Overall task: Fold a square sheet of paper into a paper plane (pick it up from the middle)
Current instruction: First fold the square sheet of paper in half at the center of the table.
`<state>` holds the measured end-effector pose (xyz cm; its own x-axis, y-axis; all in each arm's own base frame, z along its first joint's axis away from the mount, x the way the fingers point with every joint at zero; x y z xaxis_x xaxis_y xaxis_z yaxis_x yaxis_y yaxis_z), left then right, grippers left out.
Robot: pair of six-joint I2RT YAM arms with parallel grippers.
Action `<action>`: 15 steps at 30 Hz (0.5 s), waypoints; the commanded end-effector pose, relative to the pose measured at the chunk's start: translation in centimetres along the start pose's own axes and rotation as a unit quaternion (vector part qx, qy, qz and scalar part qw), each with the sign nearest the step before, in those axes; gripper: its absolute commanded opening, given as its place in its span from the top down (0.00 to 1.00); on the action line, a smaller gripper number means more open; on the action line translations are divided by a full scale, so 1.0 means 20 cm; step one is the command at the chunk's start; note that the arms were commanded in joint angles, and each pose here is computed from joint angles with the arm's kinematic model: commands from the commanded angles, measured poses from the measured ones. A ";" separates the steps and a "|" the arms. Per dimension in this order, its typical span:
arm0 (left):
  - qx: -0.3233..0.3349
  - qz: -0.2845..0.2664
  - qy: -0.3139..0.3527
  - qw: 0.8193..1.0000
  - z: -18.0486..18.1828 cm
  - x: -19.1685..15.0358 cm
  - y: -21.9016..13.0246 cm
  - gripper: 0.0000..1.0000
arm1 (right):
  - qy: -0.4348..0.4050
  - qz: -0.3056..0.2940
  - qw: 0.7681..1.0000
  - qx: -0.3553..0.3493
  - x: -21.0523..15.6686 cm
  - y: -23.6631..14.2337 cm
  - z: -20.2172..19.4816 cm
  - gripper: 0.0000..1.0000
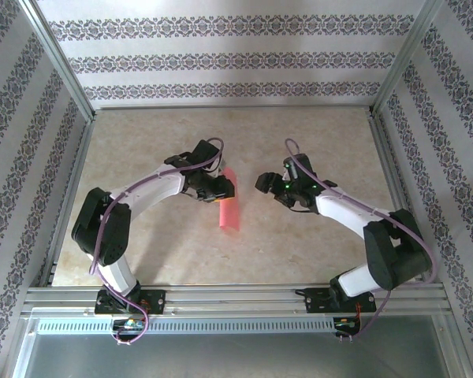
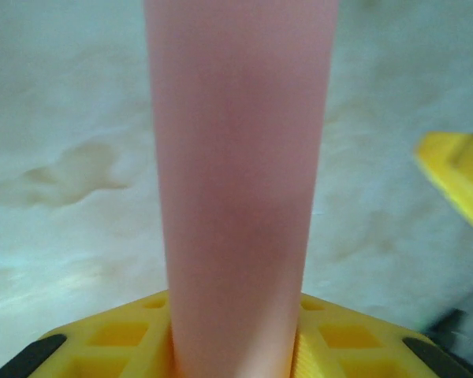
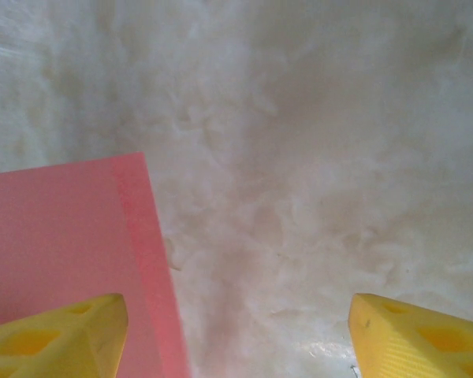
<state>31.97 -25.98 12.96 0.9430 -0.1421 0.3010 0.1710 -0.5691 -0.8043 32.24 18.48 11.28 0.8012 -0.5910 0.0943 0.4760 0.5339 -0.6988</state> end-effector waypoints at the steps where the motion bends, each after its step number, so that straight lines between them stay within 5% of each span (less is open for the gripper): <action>1: -0.106 -0.024 -0.008 0.994 -0.11 0.07 0.02 0.65 | -0.032 0.006 0.998 0.046 0.00 -0.06 0.06 0.26; 15: -0.010 0.036 -0.069 0.997 0.30 -0.03 0.28 0.65 | -0.049 0.072 0.995 0.042 -0.13 0.05 0.02 0.29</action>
<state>34.18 -25.35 6.63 0.9818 -0.0668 0.1777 0.0969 -0.6288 -0.7715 31.20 19.67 11.16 0.8662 -0.4931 0.0804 0.4195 0.6304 -0.6531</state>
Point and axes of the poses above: each hand's point on the last joint's axis, 136 mm out from that joint toward the fingers, its own y axis out along the fingers, its own z axis along the line the jaws close on, x = y × z, the point moved 2 cm from there along -y, back along the fingers, and after that the axes turned 15 degrees about y, right-handed, at the moved point
